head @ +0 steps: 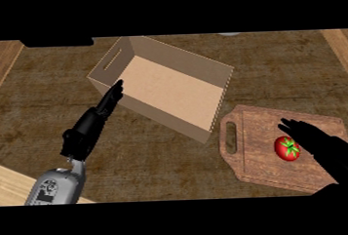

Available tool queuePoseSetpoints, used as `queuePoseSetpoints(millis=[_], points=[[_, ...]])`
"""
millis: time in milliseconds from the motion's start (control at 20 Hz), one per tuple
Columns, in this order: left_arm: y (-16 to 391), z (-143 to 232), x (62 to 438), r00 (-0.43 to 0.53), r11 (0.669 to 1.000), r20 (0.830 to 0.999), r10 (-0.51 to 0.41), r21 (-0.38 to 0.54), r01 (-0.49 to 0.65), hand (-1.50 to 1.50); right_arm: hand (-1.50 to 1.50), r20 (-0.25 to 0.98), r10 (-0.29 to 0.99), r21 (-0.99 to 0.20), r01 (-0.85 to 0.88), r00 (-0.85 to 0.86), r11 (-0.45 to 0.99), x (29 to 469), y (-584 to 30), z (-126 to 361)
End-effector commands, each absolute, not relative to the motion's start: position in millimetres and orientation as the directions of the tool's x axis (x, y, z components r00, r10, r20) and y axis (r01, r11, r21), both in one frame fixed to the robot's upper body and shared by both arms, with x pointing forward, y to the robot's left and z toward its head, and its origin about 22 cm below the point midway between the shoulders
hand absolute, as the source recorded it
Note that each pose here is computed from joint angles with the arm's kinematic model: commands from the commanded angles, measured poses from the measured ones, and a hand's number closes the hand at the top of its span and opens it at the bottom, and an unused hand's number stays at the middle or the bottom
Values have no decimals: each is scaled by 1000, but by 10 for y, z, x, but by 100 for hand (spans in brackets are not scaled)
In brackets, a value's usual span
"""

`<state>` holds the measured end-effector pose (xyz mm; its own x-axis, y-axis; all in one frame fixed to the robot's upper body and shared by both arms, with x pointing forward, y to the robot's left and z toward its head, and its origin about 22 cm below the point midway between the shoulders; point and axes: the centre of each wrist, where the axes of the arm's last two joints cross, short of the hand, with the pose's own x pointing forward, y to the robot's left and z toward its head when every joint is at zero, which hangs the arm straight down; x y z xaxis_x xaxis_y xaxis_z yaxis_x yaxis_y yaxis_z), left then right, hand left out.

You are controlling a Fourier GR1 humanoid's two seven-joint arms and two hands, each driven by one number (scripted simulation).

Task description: Pick the tomato from the cutting board and place it in the cardboard box

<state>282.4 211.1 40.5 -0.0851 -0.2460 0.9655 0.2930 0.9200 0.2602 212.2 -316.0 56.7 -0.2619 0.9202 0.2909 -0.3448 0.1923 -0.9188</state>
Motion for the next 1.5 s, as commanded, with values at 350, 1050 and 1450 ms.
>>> queuePoseSetpoints(millis=[350,1050,1450], points=[[2104,158,2775,-90,922,966,-241,257,290,0,-150,264,930,-904,-402,-255,147,2150,-3080,328],[1966,373,2794,-88,919,967,-240,256,299,0,-150,201,954,-904,-417,-223,93,2568,-3062,-10],[1955,532,2981,-94,913,960,-265,281,295,0,150,183,957,-903,-424,-227,72,2267,-3052,-179]])
